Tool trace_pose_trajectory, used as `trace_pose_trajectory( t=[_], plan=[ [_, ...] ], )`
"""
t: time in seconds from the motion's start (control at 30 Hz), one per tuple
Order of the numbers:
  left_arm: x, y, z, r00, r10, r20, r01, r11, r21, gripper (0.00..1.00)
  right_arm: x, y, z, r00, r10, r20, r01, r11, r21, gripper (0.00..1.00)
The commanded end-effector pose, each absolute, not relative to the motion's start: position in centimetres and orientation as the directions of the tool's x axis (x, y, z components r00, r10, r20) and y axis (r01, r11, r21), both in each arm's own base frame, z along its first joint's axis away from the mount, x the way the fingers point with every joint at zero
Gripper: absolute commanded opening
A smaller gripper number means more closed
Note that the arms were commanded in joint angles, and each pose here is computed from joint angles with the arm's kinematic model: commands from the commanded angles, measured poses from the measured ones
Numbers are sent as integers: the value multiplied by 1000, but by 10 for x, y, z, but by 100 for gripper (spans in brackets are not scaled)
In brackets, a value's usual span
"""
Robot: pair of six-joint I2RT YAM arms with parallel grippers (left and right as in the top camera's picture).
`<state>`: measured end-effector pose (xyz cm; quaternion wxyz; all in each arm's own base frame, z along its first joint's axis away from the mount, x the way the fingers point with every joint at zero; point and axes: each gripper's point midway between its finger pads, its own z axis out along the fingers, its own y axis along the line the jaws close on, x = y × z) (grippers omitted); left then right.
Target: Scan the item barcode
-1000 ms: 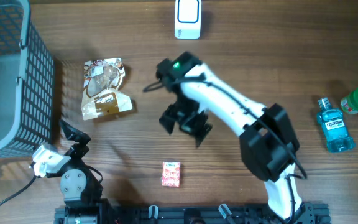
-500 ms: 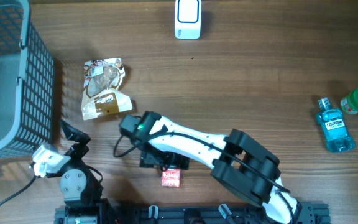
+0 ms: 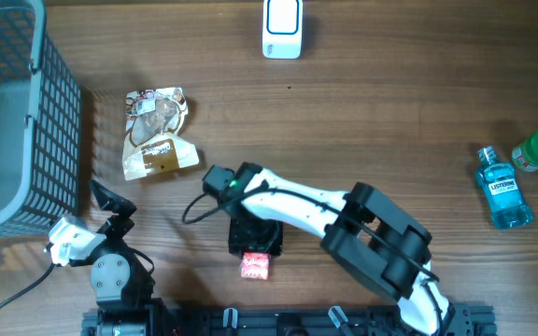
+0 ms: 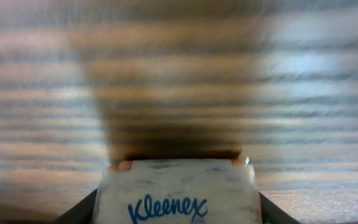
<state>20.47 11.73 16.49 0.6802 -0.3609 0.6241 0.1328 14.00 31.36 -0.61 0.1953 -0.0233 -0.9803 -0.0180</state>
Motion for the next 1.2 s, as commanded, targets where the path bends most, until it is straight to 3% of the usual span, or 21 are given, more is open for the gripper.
trace_pose_trajectory(
  t=[0.0, 0.1, 0.2, 0.33, 0.43, 0.5, 0.67, 0.77, 0.87, 0.93, 1.0, 1.03, 1.07, 1.1, 1.17],
  plan=[
    [203, 119, 165, 188, -267, -945, -639, 698, -324, 100, 182, 290, -20, -909, 215, 356, 221, 975, -24, 49],
    [203, 119, 164, 187, -267, -945, -639, 698, -323, 100, 233, 282, -19, -870, 361, 337, 397, 917, 45, 44],
    [203, 119, 164, 187, -267, -945, -639, 698, -323, 100, 270, 283, -18, -835, 437, 335, 503, 852, 142, 50],
    [203, 119, 165, 188, -267, -945, -639, 698, -324, 100, 303, 279, -19, -691, 655, 306, 713, 687, 141, 59],
    [203, 119, 164, 187, -267, -945, -639, 698, -323, 100, 317, 287, -18, -675, 677, 294, 736, 649, 194, 100],
    [203, 119, 165, 188, -267, -945, -639, 698, -324, 100, 326, 292, -15, -715, 645, 268, 698, 673, 244, 100],
    [203, 119, 165, 188, -267, -945, -639, 698, -324, 100, 345, 294, 26, -882, 454, 124, 468, 821, 326, 100],
    [203, 119, 164, 188, -267, -945, -639, 698, -324, 100, 337, 236, 64, -914, 403, -44, 398, 914, 82, 100],
    [203, 119, 164, 187, -267, -945, -639, 698, -323, 100, 342, 219, 99, -987, 51, -152, 52, 999, -2, 100],
    [203, 119, 165, 188, -267, -945, -639, 698, -324, 100, 331, 239, 114, -899, -409, -156, -423, 904, 65, 100],
    [203, 119, 164, 187, -267, -945, -639, 698, -324, 100, 323, 247, 116, -750, -639, -171, -657, 749, 86, 100],
    [203, 119, 164, 187, -267, -945, -639, 698, -323, 100, 320, 252, 117, -658, -729, -191, -751, 652, 100, 100],
    [203, 119, 164, 188, -267, -945, -639, 698, -324, 100, 309, 267, 119, -502, -829, -247, -865, 475, 161, 100],
    [203, 119, 164, 188, -267, -945, -639, 698, -324, 100, 301, 282, 124, -434, -845, -313, -899, 380, 219, 100],
    [203, 119, 164, 187, -267, -945, -639, 698, -323, 100, 294, 294, 129, -385, -845, -372, -916, 303, 261, 100]
  ],
)
